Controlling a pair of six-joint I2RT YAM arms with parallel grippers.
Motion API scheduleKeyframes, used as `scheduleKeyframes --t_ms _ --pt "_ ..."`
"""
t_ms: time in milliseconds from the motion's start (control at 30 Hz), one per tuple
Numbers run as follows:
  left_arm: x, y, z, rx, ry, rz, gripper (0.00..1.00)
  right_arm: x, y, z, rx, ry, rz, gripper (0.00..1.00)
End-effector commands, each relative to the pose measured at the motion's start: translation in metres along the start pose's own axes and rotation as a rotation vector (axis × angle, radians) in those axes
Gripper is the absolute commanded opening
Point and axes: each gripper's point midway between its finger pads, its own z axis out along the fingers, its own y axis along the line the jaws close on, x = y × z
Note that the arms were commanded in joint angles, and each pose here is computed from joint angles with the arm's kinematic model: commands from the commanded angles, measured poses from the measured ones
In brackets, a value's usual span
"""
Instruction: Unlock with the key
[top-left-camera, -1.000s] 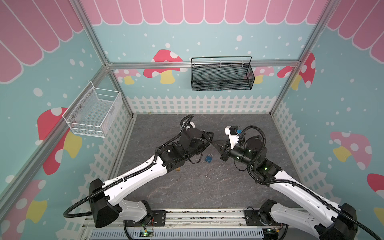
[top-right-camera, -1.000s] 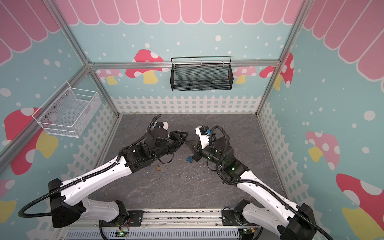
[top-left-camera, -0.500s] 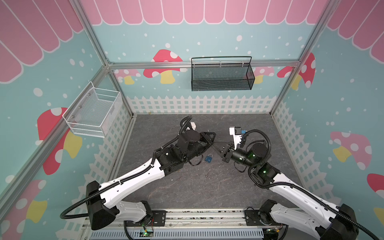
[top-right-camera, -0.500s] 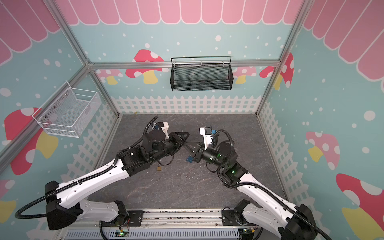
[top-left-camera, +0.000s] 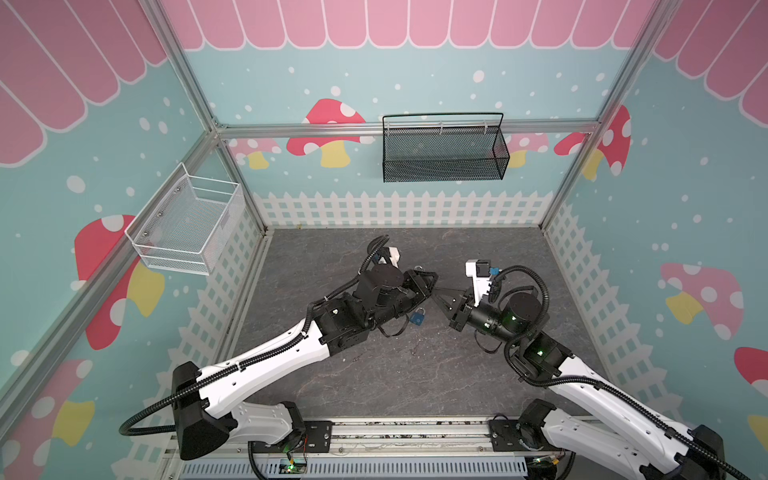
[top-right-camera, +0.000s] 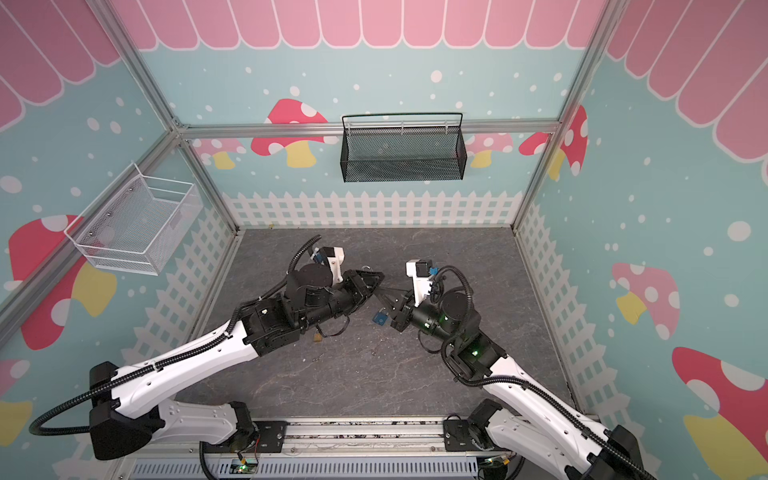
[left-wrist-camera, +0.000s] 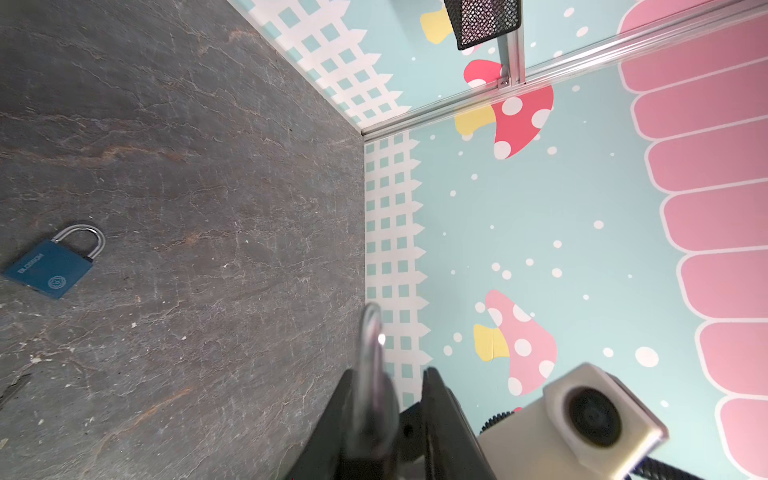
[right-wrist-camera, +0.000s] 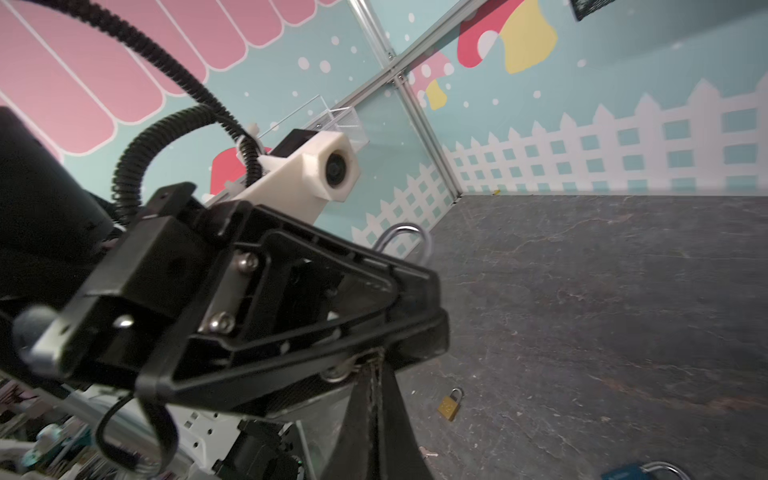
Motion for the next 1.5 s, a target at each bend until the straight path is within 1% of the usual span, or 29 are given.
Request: scheduleKeyframes --t_ms 0,367,467,567,633,800,867,933,967,1033,1133,1233,1333,1467 --pt "-0.005 -0.009 -0.01 0.02 -0.021 0.052 0.0 0.006 -0.017 -0.004 0.081 0.002 -0.05 0.0" --pt "-0.007 -0.009 -0.006 0.015 -0.036 0.092 0.0 0.0 -0.015 -0.01 0.09 -0.019 -0.084 0.0" --pt "-0.008 -0.009 -0.006 0.017 -0.046 0.13 0.0 -0.005 -0.013 -0.013 0.097 -0.024 -0.106 0.0" --pt "-0.013 -0.012 -0.007 0.036 -0.079 0.237 0.0 -0.012 -0.008 -0.017 0.102 -0.022 -0.138 0.0" --pt "-0.015 -0.013 -0.008 0.057 -0.1 0.347 0.0 -0.016 -0.006 -0.02 0.109 -0.007 -0.151 0.01" --pt "-0.005 -0.015 -0.011 0.166 -0.123 0.647 0.0 -0.029 0.002 -0.03 0.108 0.009 -0.155 0.32" --pt "0.001 -0.011 -0.011 0.189 -0.129 0.796 0.0 -0.031 0.006 -0.029 0.081 0.051 -0.153 0.39" --pt "0.0 0.001 -0.011 0.166 -0.154 0.901 0.0 -0.03 0.007 -0.028 0.064 0.096 -0.128 0.47" --pt "0.002 0.003 -0.011 0.169 -0.162 0.955 0.0 -0.029 0.003 -0.027 0.08 0.12 -0.104 0.48" --pt "0.001 0.01 -0.01 0.161 -0.18 1.007 0.0 -0.027 -0.002 -0.023 0.102 0.158 -0.086 0.5" --pt "0.015 0.008 -0.009 0.248 -0.166 1.083 0.0 -0.027 0.009 -0.014 0.036 0.212 -0.123 0.54" --pt "0.023 0.005 -0.01 0.292 -0.145 1.108 0.0 -0.027 0.01 -0.007 0.02 0.251 -0.137 0.54" --pt "0.036 -0.002 -0.018 0.393 -0.113 1.127 0.0 -0.027 0.005 -0.006 0.017 0.278 -0.167 0.54" --pt "0.037 -0.004 -0.024 0.458 -0.086 1.1 0.0 -0.018 0.026 -0.005 -0.186 0.33 -0.178 0.49"
